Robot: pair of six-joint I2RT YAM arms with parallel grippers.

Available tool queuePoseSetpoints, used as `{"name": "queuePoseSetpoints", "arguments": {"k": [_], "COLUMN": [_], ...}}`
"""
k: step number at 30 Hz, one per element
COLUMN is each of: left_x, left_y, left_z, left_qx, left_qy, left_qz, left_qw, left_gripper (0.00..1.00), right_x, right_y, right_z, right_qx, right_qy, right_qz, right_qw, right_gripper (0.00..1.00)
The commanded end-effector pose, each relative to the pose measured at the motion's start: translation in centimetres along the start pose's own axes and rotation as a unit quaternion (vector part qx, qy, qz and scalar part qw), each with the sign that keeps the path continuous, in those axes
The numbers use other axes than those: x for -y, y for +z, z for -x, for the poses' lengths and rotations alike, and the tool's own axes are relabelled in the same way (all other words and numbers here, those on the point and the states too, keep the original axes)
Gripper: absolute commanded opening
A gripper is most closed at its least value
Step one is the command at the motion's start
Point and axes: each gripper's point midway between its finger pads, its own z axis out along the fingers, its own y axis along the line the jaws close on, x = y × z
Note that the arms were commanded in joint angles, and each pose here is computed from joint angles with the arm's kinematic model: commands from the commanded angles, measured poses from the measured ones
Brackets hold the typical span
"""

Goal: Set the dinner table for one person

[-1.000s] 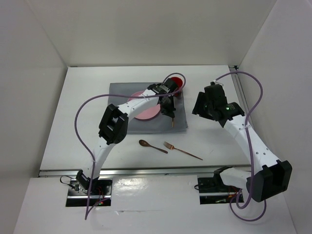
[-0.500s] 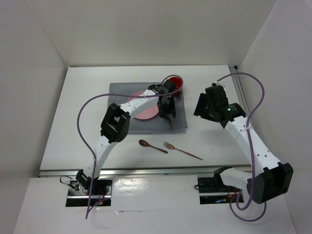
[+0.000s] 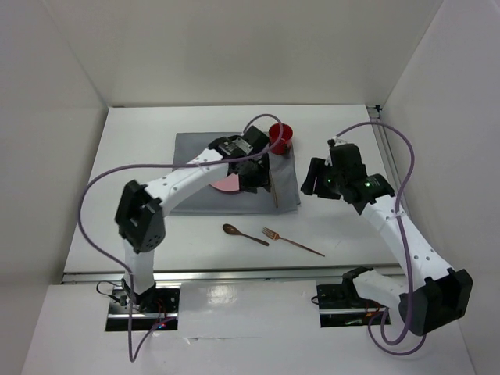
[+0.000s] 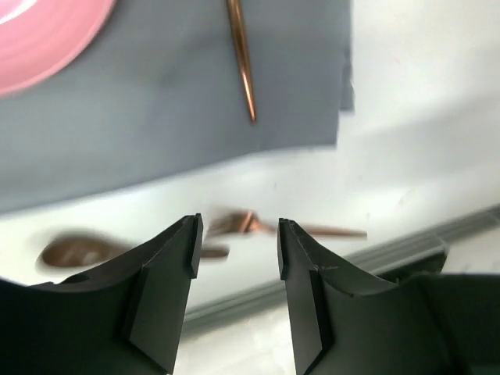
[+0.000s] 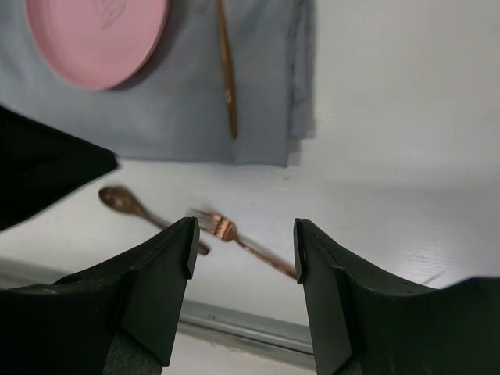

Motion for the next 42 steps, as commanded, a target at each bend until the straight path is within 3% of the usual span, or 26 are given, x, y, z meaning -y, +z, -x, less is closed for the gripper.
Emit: {"name": "queuePoseSetpoints", "arguments": {"k": [1,4,11,17,28,35,40,42], "left_x": [-0.5,-3.7,-9.4,-14.2,-18.1,-19.7,-20.3,-20.4], "left_y": [-6.7,-10.5,-17.3,-20.8,-23.8,-25.4,-25.7,-25.8], "left_z": [1.7,2.7,4.4,4.5,4.5,5.5,5.4,5.4], "left_qx": [0.081,0.108,0.162,0.202,0.224,0.241,0.243,0.242], "left_qy": [0.016,0.004,-0.044,-0.081,-0.117,-0.125,-0.133,-0.132], "left_qz": [-0.009,0.019,0.044,0.063,0.070,0.069,0.059,0.059], "left_qw": [0.997,0.994,0.985,0.974,0.965,0.960,0.959,0.959], "left_gripper": [0.59,0.59,0.59,0.59,0.59,0.59,0.59,0.58], "right_x": [-4.1,-8.1,-15.3,-18.7,-17.2,-14.8,-14.2,-14.4], "right_y": [0.1,0.4,2.9,6.6,11.0,12.3,12.8,12.6], "right_z": [-1.8,-5.7,-13.9,-15.7,-19.7,-22.4,-23.5,-23.7], "right_qx": [-0.015,-0.048,-0.088,-0.093,-0.151,-0.186,-0.199,-0.199], "right_qy": [-0.057,-0.123,-0.305,-0.367,-0.400,-0.409,-0.415,-0.423], "right_qz": [0.123,0.180,0.172,0.184,0.169,0.143,0.136,0.140], "right_qw": [0.991,0.975,0.933,0.907,0.888,0.882,0.877,0.873], "right_gripper": [0.63,0.63,0.64,0.64,0.58,0.44,0.40,0.33]}}
